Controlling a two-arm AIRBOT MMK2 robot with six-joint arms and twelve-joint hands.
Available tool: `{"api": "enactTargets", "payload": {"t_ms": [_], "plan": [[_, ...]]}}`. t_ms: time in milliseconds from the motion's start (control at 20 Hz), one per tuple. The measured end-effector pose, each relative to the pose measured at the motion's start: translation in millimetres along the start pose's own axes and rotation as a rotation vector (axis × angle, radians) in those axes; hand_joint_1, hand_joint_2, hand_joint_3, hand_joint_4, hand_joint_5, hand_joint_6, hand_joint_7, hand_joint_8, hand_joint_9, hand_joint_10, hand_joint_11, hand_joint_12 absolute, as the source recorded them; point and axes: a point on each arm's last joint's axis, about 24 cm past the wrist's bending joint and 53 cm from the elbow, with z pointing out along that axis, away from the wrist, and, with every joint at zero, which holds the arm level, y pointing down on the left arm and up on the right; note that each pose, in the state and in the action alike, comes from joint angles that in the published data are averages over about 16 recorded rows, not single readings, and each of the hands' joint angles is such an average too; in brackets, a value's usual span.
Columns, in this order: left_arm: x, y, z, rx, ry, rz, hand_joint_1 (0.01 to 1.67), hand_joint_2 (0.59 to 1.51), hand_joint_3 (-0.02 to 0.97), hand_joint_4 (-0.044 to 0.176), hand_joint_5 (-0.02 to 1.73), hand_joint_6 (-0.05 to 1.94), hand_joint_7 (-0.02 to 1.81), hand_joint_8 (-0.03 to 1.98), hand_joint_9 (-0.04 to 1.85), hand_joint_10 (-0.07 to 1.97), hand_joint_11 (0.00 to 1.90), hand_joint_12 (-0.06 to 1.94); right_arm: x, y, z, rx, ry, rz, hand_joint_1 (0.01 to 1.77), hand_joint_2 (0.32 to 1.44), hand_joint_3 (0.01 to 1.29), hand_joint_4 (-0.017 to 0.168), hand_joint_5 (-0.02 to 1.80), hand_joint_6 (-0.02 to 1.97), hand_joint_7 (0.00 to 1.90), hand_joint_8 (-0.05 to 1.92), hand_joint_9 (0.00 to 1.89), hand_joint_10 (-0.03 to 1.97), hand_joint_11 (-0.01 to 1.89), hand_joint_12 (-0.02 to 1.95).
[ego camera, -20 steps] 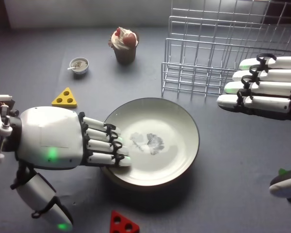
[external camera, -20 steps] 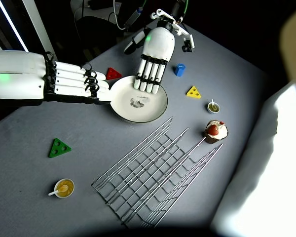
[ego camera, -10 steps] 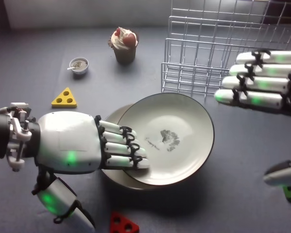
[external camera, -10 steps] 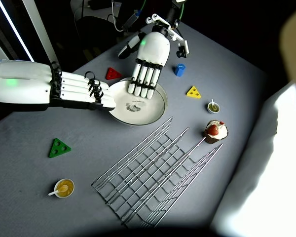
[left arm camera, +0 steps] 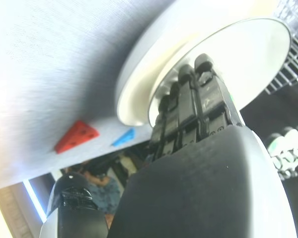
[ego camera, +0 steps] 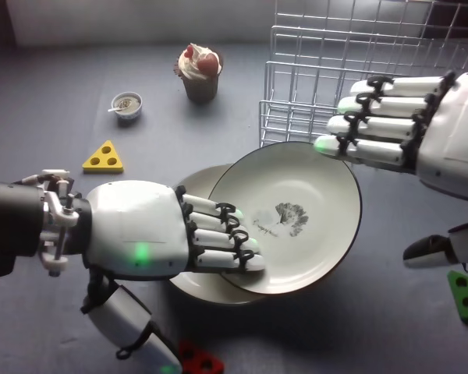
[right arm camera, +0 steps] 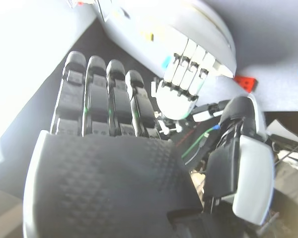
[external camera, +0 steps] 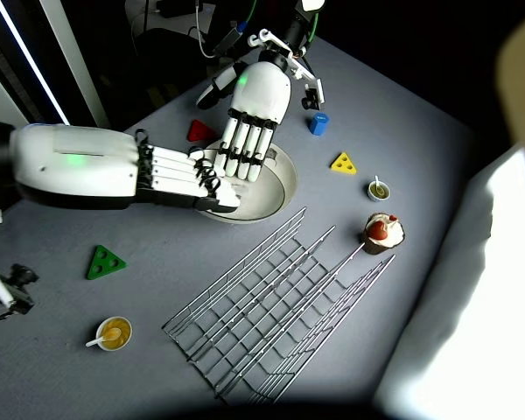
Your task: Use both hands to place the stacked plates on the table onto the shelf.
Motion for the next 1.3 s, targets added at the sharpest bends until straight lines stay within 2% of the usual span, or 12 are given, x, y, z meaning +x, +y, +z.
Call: {"api": "enactTargets", "payload": {"t_ms": [400, 600, 900, 1300], "plan": [[-8.6, -4.6, 10.9, -0.001, -0.019, -0.004, 0.02, 0.95, -0.004, -0.007, 0.1, -0.02, 0.13, -0.01, 0.19, 0.02, 0.17, 0.02, 11.9, 14.0, 18.7, -0.029, 0.016, -0.029, 1.0, 0.9, 0.02, 0.003, 0.23, 0.01, 0.21, 0.0, 0.24, 0.0, 0.28, 0.05], [-10.9, -6.3, 14.3, -0.002, -0.024, -0.005, 0.02, 0.951, -0.004, -0.006, 0.1, -0.02, 0.13, -0.01, 0.18, 0.02, 0.16, 0.02, 16.1, 21.7, 24.7, -0.046, 0.022, -0.035, 1.18, 0.9, 0.02, 0.003, 0.28, 0.01, 0.24, 0.0, 0.27, 0.0, 0.31, 0.07], [-12.5, -7.6, 16.6, -0.003, -0.027, -0.007, 0.02, 0.952, -0.004, -0.004, 0.09, -0.02, 0.12, -0.01, 0.16, 0.02, 0.14, 0.02, 20.7, 29.4, 32.0, -0.065, 0.025, -0.037, 1.26, 0.91, 0.02, 0.003, 0.32, 0.01, 0.28, 0.0, 0.29, 0.0, 0.36, 0.08], [-13.1, -7.9, 17.4, -0.005, -0.028, -0.008, 0.02, 0.956, -0.005, -0.002, 0.09, -0.02, 0.11, -0.01, 0.15, 0.02, 0.13, 0.02, 34.0, 29.9, 42.4, -0.074, 0.043, -0.042, 1.28, 0.91, 0.02, 0.003, 0.36, 0.01, 0.28, 0.0, 0.29, 0.0, 0.38, 0.08]]}}
